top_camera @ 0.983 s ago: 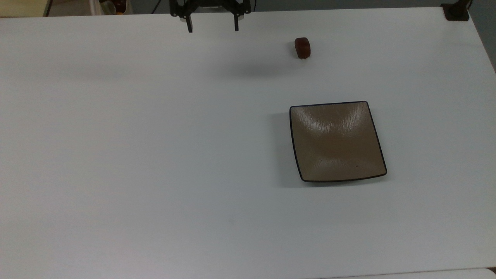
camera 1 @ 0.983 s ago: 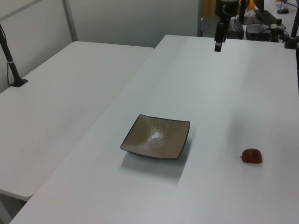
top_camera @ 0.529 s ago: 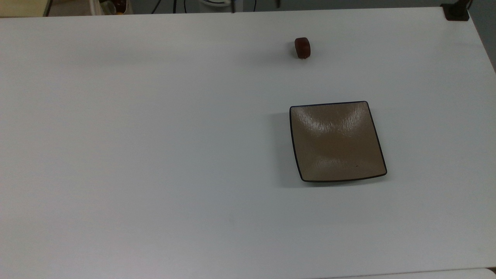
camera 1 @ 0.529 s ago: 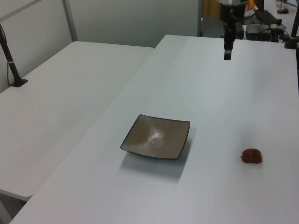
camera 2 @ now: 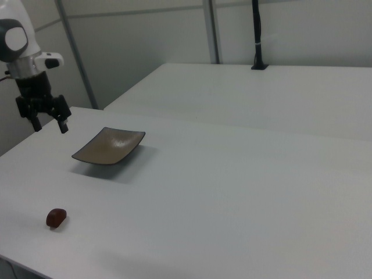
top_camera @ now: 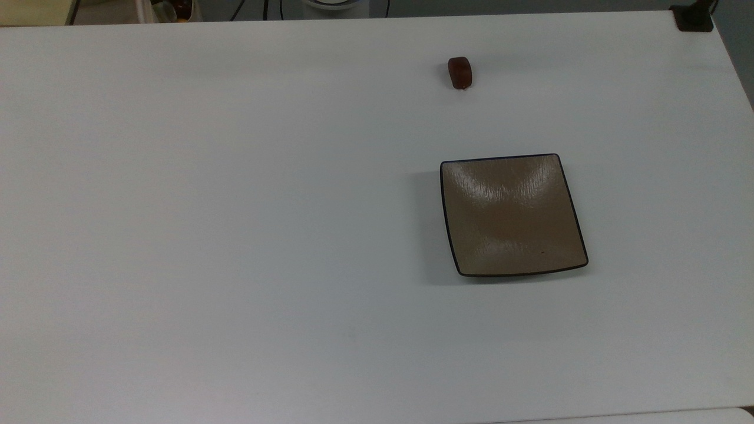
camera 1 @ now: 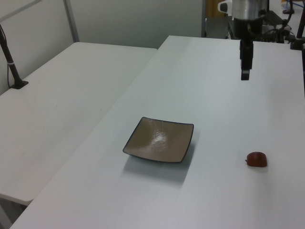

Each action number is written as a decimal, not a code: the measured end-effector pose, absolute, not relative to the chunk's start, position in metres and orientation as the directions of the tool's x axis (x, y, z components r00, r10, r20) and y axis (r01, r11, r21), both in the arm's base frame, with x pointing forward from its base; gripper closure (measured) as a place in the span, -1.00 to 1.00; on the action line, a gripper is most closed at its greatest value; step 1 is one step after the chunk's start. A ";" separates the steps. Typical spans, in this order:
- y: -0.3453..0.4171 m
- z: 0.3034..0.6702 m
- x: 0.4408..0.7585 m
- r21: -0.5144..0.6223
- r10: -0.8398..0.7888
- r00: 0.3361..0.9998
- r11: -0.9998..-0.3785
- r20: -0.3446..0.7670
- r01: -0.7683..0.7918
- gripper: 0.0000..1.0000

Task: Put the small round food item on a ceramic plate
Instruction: 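Move the open gripper over the small dark red round item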

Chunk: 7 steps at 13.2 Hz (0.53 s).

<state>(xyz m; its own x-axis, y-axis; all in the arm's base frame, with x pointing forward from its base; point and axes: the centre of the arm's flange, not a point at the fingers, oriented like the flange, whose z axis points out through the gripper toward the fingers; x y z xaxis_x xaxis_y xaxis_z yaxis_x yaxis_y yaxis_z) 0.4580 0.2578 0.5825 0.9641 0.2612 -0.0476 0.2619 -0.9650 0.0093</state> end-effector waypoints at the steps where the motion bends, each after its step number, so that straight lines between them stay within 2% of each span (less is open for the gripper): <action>1: 0.264 0.578 0.453 0.014 0.262 0.963 -0.965 -0.057 0.263 -1.00; 7: 0.294 0.516 0.417 0.010 0.291 0.938 -0.955 -0.191 0.298 -1.00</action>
<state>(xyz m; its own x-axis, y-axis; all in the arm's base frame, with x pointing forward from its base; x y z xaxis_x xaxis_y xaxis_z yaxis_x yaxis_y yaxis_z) 0.4167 0.2941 0.5159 0.9376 0.2905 -0.1909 0.2979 -0.9545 0.0103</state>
